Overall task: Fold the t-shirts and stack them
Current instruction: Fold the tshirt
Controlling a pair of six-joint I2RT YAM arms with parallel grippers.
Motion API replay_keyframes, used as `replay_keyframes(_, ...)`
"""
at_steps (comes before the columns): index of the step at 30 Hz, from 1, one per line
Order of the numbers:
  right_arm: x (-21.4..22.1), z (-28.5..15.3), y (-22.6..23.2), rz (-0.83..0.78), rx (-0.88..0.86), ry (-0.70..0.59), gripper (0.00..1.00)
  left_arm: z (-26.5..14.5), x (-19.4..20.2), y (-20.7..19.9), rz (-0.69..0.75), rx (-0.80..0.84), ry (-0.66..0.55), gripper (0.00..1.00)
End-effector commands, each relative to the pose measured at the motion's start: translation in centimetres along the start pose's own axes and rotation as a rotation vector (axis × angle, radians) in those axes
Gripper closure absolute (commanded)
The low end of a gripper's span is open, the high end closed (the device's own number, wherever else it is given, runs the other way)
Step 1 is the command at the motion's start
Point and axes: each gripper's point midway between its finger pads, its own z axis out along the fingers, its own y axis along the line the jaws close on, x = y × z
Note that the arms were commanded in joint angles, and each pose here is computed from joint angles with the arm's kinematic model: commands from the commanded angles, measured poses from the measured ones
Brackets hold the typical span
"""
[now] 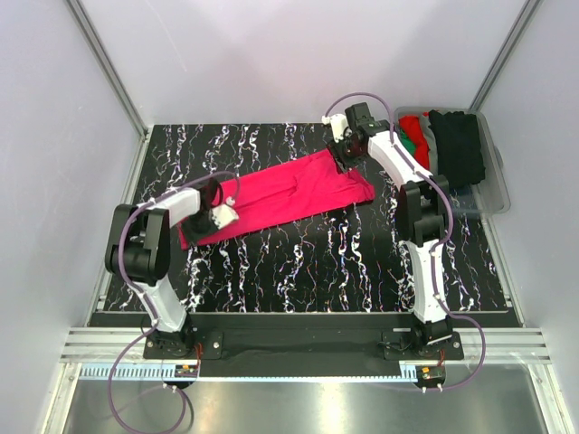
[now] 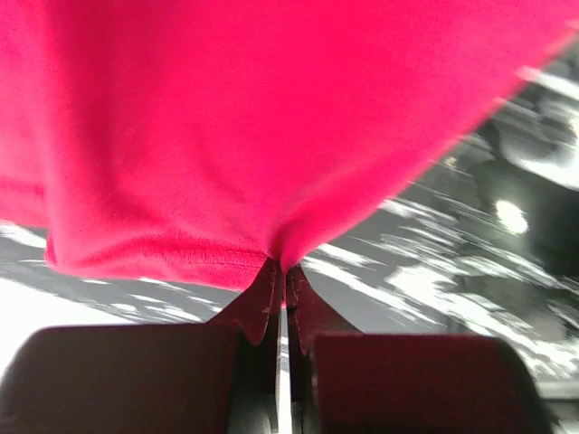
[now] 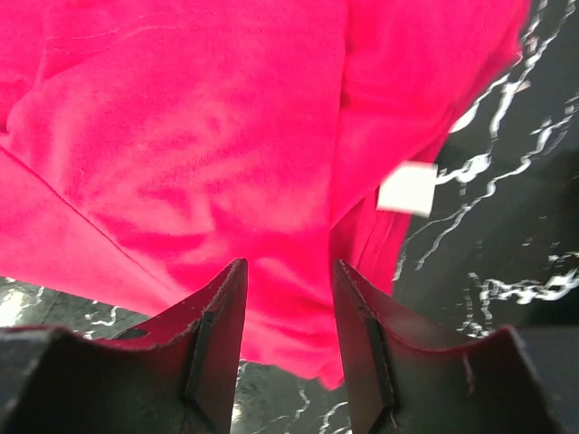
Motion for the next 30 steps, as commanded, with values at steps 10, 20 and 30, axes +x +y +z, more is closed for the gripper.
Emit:
replay_keyframes(10, 0.3, 1.5, 3.0, 0.03, -0.077, 0.023, 0.51, -6.1, 3.1, -14.7, 0.138, 0.316, 0.075, 0.99)
replay_keyframes(20, 0.6, 4.5, 5.3, -0.029, -0.074, 0.076, 0.51, -8.2, -0.4, -22.5, 0.313, 0.441, 0.054, 0.97)
replay_keyframes(30, -1.6, 8.9, 2.9, -0.102, 0.011, 0.024, 0.51, -9.0, -3.8, -27.3, 0.464, 0.49, 0.063, 0.95)
